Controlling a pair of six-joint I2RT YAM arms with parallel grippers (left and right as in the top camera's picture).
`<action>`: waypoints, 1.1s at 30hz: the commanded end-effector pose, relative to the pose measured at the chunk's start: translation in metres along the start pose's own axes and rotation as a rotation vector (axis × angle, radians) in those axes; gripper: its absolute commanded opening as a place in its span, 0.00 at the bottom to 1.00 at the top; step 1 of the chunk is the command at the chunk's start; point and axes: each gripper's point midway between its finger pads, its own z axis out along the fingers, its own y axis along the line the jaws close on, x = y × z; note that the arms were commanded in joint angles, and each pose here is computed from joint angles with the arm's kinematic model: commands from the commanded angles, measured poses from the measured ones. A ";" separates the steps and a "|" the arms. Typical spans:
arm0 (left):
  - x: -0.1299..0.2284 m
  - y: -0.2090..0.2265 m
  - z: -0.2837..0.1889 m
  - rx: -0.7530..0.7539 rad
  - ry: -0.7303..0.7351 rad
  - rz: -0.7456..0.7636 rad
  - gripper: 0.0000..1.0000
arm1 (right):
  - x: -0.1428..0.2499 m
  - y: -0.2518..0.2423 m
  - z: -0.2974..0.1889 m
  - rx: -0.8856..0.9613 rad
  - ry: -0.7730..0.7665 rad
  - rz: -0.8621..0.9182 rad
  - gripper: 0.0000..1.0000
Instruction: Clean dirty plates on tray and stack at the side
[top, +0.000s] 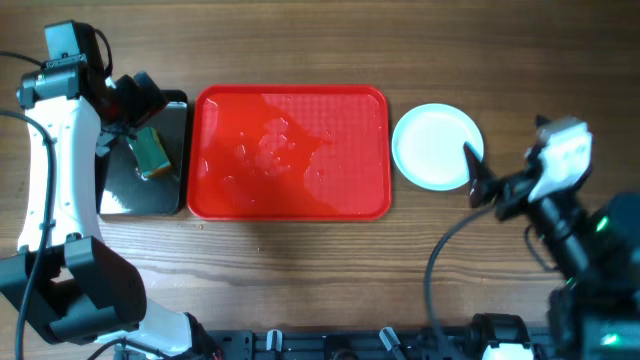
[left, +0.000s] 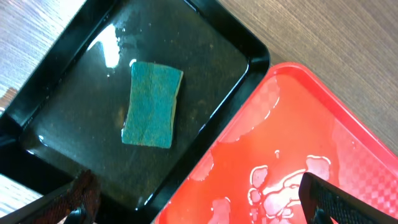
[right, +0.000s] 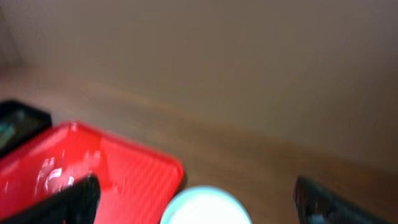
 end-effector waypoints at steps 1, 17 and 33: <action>0.000 -0.003 -0.001 0.013 0.003 0.004 1.00 | 0.044 0.015 -0.002 0.024 -0.135 -0.071 1.00; 0.000 -0.003 -0.001 0.013 0.003 0.004 1.00 | 0.160 0.028 0.017 0.070 -0.206 0.057 1.00; 0.000 -0.003 -0.001 0.013 0.003 0.004 1.00 | 0.168 0.028 0.020 0.069 -0.170 0.066 1.00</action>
